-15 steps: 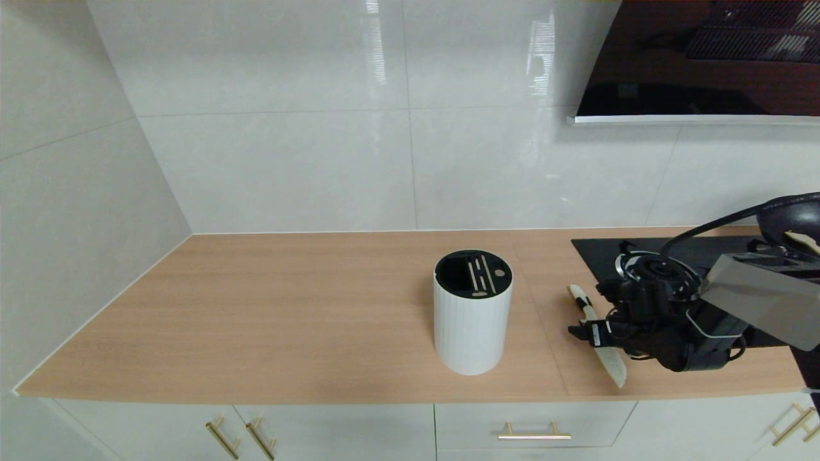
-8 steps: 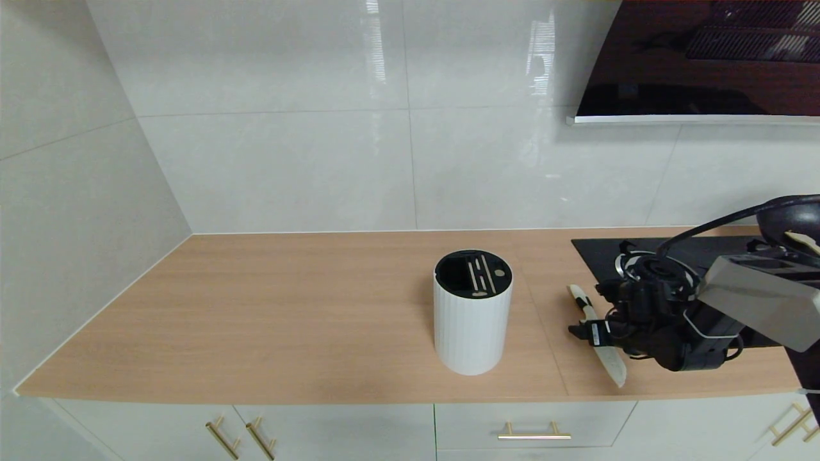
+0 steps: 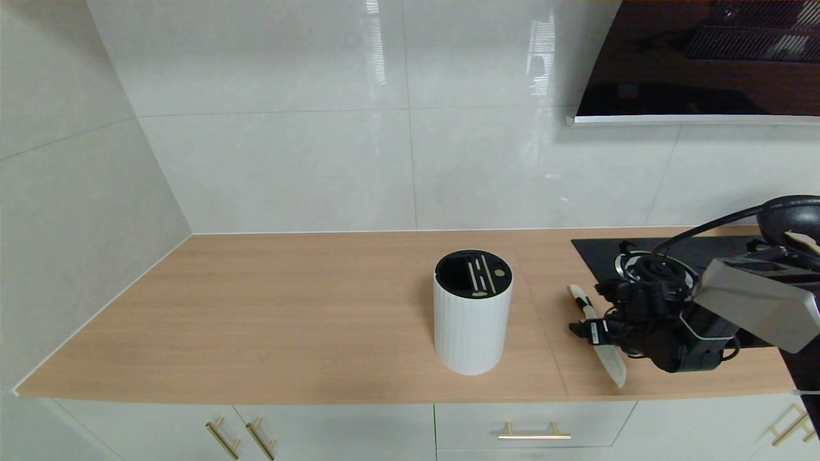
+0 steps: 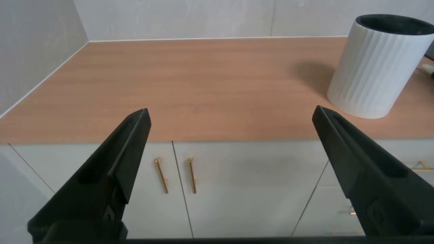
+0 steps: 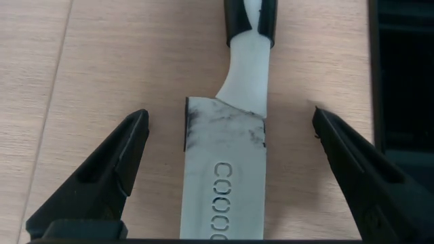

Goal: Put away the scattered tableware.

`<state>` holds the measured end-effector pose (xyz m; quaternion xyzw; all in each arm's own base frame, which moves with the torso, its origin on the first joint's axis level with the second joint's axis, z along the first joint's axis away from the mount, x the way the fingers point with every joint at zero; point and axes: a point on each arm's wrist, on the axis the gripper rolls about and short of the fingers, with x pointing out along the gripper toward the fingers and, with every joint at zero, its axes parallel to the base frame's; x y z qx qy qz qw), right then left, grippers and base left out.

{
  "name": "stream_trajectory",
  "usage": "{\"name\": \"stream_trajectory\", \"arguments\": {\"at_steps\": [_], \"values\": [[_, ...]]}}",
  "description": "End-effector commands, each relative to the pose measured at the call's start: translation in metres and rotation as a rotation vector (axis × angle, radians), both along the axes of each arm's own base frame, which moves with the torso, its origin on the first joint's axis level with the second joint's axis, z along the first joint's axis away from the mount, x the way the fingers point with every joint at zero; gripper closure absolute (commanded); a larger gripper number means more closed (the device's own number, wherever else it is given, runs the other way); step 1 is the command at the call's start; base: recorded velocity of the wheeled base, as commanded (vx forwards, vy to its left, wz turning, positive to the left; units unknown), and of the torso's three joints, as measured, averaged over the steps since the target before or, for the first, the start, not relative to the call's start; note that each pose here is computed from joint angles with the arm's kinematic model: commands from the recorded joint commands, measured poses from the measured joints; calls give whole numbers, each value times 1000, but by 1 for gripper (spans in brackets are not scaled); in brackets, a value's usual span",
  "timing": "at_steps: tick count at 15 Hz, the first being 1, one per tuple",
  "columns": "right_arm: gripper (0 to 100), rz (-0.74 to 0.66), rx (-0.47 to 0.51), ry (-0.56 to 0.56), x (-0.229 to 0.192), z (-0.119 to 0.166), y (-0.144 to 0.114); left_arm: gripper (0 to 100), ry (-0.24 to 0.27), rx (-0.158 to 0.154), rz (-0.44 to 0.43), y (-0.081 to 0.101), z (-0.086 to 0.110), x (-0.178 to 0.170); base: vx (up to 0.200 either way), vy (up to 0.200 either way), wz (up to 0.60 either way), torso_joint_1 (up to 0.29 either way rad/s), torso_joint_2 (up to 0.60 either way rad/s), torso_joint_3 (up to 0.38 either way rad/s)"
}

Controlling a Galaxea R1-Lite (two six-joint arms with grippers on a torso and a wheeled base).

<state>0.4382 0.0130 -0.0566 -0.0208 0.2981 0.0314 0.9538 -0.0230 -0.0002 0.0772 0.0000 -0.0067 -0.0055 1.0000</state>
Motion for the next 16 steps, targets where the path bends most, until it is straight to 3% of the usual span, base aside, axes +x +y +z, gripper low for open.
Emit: {"name": "stream_trajectory", "arguments": {"at_steps": [1, 3, 4, 14, 16], "values": [[0, 1, 0, -1, 0, 0, 0, 0, 1, 0, 0, 0, 0, 0, 0, 0, 0, 0, 0, 0], [0, 1, 0, -1, 0, 0, 0, 0, 1, 0, 2, 0, 0, 0, 0, 0, 0, 0, 0, 0], [100, 1, 0, -1, 0, 0, 0, 0, 0, 2, 0, 0, 0, 0, 0, 0, 0, 0, 0, 0], [100, -2, -31, 10, -1, -5, 1, 0, 0, 0, 0, 0, 0, 0, 0, 0, 0, 0, 0, 0], [100, -11, -27, -42, 1, 3, -1, 0, 0, 3, 0, 0, 0, 0, 0, 0, 0, 0, 0, 0]]}}
